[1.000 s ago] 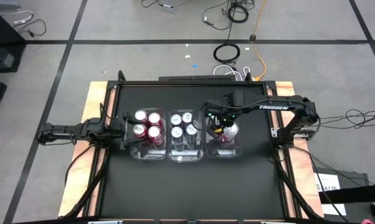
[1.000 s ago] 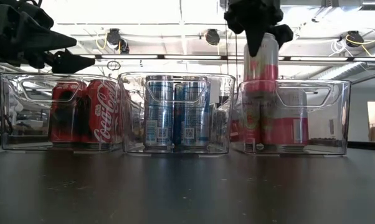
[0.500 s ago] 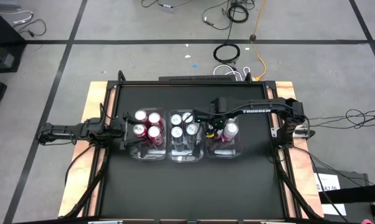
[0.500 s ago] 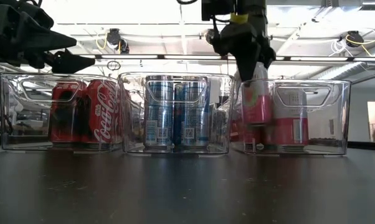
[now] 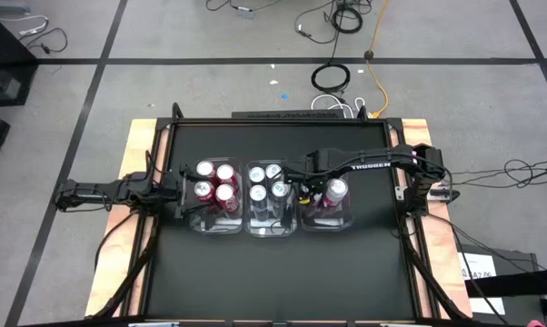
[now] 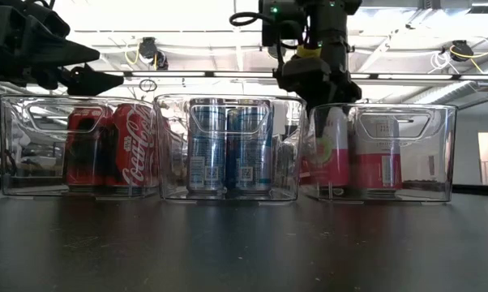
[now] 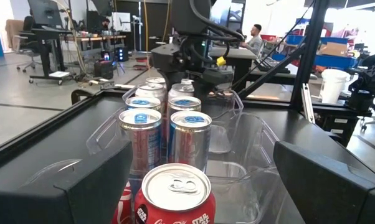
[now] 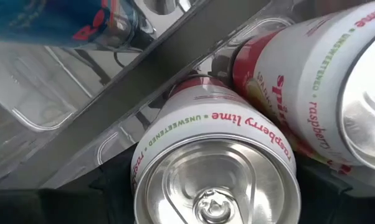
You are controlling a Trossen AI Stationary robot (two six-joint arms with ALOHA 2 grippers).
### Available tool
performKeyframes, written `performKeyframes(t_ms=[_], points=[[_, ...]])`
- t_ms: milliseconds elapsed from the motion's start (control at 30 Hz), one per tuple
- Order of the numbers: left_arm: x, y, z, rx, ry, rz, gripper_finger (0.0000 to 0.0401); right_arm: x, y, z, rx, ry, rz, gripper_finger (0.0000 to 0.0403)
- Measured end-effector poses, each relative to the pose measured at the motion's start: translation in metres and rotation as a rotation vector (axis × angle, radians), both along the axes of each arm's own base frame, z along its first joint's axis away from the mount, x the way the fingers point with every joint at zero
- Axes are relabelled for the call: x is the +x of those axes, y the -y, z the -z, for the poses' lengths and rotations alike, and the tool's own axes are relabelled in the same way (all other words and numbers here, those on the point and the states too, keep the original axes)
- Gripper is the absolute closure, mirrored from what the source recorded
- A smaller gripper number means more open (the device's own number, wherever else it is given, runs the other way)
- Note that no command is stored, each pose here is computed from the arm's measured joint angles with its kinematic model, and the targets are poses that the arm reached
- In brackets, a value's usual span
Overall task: Sort soda cans
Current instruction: Put the pink-white soda can to the right transparent bin
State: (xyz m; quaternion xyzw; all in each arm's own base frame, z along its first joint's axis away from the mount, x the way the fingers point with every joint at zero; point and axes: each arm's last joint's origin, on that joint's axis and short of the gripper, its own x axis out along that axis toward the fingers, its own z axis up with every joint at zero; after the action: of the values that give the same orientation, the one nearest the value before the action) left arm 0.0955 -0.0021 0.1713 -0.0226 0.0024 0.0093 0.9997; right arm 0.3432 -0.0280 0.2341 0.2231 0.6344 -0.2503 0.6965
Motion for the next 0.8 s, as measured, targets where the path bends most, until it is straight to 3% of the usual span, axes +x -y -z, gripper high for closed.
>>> performKeyframes(t_ms=[433, 800], points=[[0.0, 0.0, 0.0, 0.0, 0.0, 0.0, 0.0003, 0.0009, 0.0014, -0.0001, -0.034, 0.012, 0.054, 0.0117], [0.0, 0.0, 0.0, 0.0, 0.0, 0.0, 0.0003, 0.001, -0.0038, -0.0003, -0.016, 0.012, 0.052, 0.0051]])
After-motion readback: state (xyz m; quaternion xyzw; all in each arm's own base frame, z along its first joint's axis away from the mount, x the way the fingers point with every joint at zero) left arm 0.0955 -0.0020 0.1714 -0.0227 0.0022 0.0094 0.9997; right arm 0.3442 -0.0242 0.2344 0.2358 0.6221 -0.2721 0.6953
